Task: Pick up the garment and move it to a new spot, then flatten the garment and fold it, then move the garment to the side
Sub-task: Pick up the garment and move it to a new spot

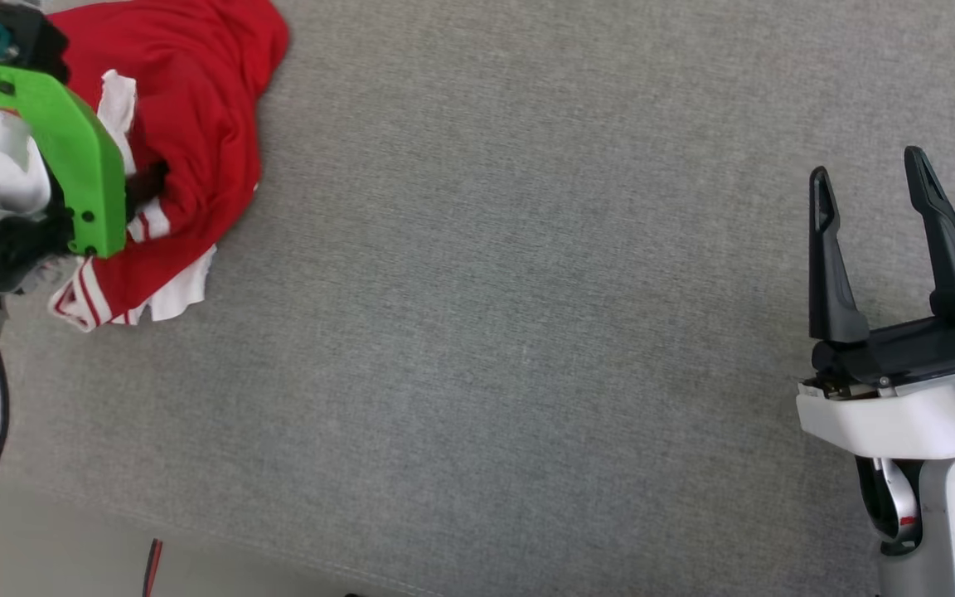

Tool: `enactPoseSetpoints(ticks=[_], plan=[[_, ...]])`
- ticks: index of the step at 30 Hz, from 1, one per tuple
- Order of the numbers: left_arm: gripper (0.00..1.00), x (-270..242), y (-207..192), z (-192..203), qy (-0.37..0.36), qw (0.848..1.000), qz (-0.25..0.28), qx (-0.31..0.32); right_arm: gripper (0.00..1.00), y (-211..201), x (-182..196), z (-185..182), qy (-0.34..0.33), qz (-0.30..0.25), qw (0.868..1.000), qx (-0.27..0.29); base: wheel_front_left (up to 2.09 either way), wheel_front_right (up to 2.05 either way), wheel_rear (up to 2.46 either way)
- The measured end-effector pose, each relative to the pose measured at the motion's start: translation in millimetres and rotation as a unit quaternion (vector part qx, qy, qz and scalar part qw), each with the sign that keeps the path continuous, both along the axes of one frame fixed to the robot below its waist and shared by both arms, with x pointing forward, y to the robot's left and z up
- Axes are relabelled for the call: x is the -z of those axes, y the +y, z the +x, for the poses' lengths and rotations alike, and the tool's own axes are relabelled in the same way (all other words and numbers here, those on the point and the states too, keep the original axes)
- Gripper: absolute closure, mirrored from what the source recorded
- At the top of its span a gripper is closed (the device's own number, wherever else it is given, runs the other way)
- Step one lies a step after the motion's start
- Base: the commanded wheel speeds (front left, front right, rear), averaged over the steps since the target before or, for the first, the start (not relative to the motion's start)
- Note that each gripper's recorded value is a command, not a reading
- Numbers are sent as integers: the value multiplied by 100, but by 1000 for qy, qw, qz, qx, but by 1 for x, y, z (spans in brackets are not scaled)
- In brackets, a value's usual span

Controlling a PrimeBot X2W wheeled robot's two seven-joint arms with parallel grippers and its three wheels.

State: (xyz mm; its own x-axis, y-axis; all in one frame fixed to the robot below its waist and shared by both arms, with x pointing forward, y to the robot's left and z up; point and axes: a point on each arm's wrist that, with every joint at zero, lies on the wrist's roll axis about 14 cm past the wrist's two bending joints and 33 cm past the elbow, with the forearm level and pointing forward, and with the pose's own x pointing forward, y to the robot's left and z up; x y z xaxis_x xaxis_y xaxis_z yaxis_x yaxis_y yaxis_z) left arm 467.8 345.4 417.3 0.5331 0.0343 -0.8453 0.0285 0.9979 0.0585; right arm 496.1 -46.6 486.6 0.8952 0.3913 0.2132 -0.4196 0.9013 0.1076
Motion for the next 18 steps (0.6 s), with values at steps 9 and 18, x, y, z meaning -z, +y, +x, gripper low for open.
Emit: enactPoseSetpoints(ticks=[9, 18], plan=[[0, 62, -6, -11, 104, 994, 20, 15, 0, -21, 16, 7, 14, -11, 999, 28, 0, 0, 0], [100, 57, -5, 2, 58, 997, 38, 37, 0, -28, 12, 8, 10, -15, 999, 39, 0, 0, 0]])
